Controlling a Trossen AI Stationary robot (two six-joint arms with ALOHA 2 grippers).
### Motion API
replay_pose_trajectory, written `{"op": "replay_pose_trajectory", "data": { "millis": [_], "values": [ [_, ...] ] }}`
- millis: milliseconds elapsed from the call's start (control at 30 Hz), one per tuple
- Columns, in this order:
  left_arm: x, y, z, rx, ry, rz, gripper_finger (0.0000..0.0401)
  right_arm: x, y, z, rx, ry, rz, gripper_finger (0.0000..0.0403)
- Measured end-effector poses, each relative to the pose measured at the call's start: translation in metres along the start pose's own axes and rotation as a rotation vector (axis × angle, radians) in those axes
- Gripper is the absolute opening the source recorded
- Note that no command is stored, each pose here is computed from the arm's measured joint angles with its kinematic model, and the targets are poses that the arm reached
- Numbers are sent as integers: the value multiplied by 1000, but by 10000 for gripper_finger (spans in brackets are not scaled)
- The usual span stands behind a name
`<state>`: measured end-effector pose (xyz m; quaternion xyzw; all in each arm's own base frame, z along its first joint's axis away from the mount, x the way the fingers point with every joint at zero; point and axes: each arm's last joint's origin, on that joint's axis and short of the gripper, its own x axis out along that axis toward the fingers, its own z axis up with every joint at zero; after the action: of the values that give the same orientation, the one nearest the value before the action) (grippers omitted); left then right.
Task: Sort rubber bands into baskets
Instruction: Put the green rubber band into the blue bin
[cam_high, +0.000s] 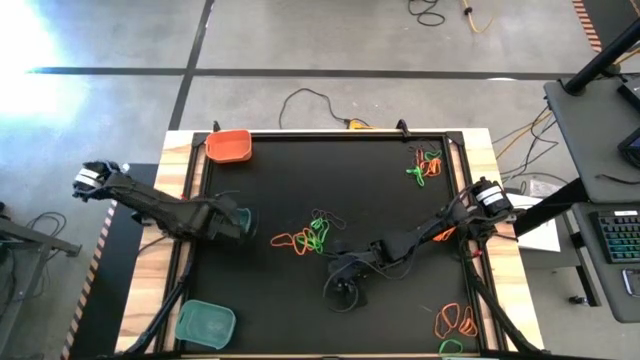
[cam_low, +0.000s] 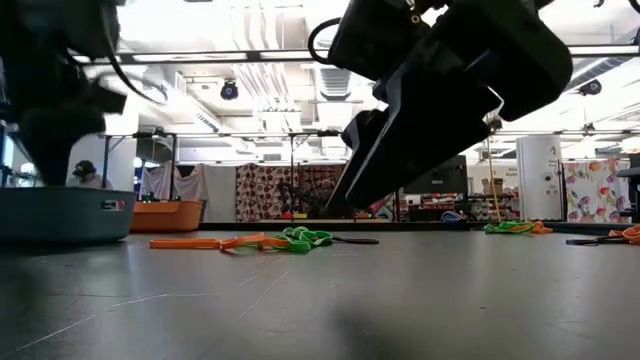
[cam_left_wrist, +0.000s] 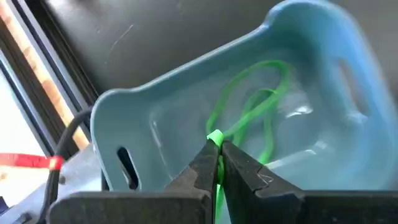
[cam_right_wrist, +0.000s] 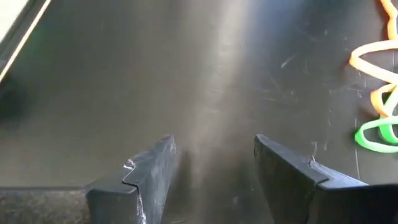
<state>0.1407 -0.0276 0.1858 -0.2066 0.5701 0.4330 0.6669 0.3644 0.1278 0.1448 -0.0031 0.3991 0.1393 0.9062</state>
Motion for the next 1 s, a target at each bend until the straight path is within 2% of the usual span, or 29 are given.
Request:
{"op": "replay_pose_trajectory", "data": {
  "millis": [200, 500, 633, 833, 1000],
  "values": [
    [18, 3, 19, -42, 74, -40, 0, -1, 2, 1, -25, 10, 52, 210],
    [30, 4, 33, -6, 112, -27, 6, -6, 3, 1, -66, 118, 78, 210],
    [33, -3, 36, 15, 115, -78, 33, -7, 3, 1, -68, 128, 77, 210],
    [36, -6, 36, 45, 130, -60, 87, -7, 3, -1, -50, 147, 75, 210],
    [22, -6, 44, 91, 120, -64, 116, -12, 2, -4, -29, 200, 68, 210]
  ]
}}
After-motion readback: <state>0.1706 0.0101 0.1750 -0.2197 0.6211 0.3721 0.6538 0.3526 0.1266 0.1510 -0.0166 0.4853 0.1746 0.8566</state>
